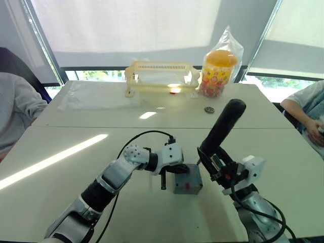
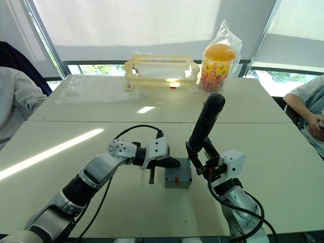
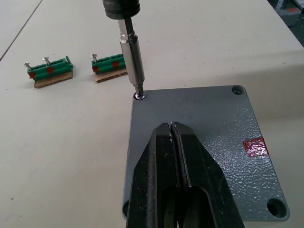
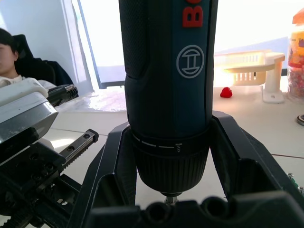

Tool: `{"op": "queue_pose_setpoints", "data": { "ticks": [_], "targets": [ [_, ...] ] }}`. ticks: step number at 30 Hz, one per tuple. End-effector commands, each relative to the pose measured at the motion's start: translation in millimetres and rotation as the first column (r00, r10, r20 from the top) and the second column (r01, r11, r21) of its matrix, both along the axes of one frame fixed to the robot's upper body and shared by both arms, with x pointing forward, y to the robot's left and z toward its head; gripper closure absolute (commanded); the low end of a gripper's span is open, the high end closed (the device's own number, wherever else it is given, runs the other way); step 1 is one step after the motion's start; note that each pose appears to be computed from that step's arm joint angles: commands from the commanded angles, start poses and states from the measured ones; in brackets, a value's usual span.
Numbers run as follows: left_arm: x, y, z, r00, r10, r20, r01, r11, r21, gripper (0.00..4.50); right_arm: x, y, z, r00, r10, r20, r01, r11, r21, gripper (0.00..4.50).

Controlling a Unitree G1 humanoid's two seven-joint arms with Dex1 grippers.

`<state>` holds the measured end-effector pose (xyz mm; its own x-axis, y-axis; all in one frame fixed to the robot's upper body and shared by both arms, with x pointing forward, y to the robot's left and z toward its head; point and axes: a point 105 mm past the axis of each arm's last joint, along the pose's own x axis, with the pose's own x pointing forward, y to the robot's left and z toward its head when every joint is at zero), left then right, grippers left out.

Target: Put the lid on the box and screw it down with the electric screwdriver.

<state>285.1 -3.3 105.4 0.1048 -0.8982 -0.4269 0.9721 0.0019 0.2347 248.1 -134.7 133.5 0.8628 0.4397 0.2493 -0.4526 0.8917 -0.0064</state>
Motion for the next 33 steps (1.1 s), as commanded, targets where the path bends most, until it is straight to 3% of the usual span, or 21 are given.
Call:
{"op": "queue_pose_setpoints", "data": {
  "ticks": [1,9,22,33],
  "targets": [
    [-1,12,-28,0.998,0.033,-0.057,-0.027,0.994,0.102,4.50,-10,2,-65,0.957,0.013,-0.291,-0.020,1.000,-0.018,2.72],
    [0,12,-27,0.998,0.028,-0.054,-0.022,0.994,0.106,4.50,-9,-1,-96,0.900,-0.013,-0.436,-0.060,0.986,-0.153,2.72],
    [1,10,-27,0.998,0.041,-0.055,-0.035,0.995,0.097,4.50,4,-5,-71,0.905,-0.030,-0.424,-0.055,0.981,-0.188,2.72],
    [2,11,-27,0.997,0.047,-0.057,-0.041,0.995,0.094,4.50,10,-18,-86,0.881,-0.061,-0.468,-0.040,0.978,-0.203,2.72]
  ]
}}
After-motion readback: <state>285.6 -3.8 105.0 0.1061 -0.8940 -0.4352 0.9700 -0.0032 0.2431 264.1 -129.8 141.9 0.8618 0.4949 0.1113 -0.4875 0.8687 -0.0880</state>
